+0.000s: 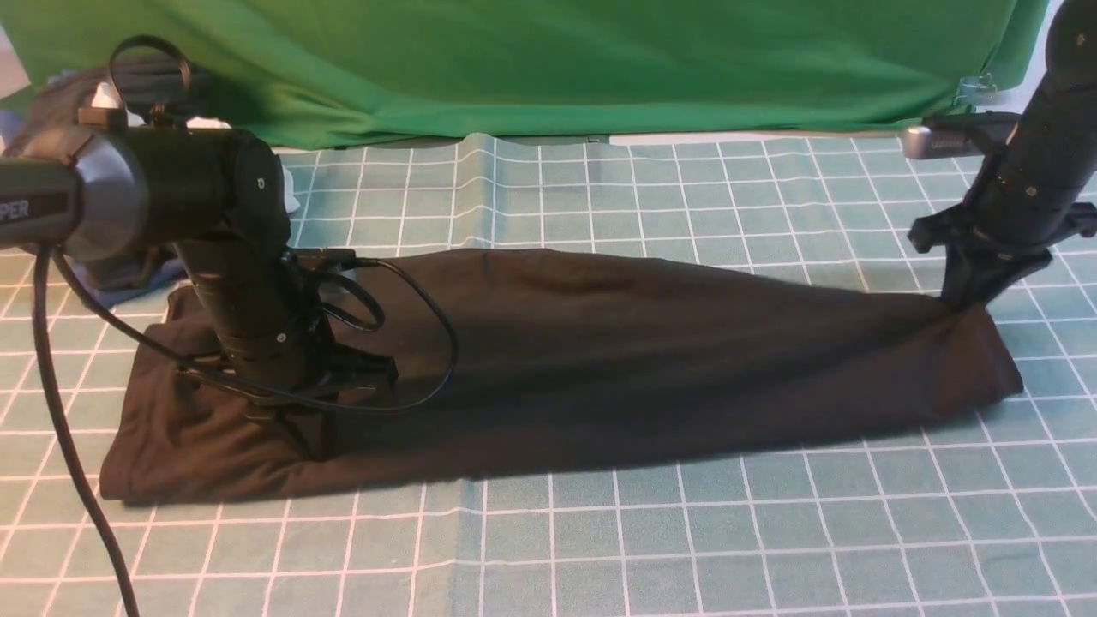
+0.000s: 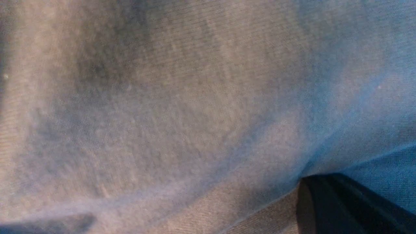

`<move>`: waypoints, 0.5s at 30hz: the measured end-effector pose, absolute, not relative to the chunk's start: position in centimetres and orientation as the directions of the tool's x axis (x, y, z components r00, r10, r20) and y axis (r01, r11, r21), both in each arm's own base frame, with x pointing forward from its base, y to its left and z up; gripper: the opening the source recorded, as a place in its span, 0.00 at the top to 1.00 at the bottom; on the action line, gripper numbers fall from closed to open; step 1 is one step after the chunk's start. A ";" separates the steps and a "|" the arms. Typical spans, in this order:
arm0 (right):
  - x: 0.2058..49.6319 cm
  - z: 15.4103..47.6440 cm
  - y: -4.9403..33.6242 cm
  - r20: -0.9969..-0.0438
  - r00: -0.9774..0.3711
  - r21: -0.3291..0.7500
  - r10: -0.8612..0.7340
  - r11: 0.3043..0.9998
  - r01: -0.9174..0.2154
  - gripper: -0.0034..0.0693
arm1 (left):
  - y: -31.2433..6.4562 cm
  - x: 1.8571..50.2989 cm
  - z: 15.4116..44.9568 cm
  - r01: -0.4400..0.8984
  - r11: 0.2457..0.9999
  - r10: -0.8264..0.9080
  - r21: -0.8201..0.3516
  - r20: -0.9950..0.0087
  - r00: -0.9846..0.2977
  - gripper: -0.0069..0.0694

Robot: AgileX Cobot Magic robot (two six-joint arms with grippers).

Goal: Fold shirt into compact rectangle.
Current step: 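Pull the folded dark garment lengthwise by its ends to straighten it flat on the table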

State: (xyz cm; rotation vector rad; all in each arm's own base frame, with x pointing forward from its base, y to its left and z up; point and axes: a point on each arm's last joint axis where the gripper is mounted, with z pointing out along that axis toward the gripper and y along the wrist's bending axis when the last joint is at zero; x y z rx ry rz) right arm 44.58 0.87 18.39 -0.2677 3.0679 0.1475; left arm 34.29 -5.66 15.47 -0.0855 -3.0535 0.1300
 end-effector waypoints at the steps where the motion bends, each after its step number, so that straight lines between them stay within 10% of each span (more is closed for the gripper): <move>1: 44.6 18.4 0.6 -0.066 -0.983 0.076 -0.172 0.981 -0.176 0.50 | -5.7 34.3 15.5 0.052 0.995 0.059 -0.087 0.083 -0.995 0.90; 5: 44.7 19.4 0.1 -0.085 -0.987 0.044 -0.134 0.989 -0.138 0.21 | -5.6 34.1 16.1 0.055 0.995 0.060 -0.088 0.057 -0.997 0.90; 15: 41.7 21.4 0.1 -0.075 -0.992 0.048 -0.097 0.994 -0.101 0.14 | -5.6 31.8 25.1 0.067 0.987 0.036 -0.143 -0.210 -0.977 0.90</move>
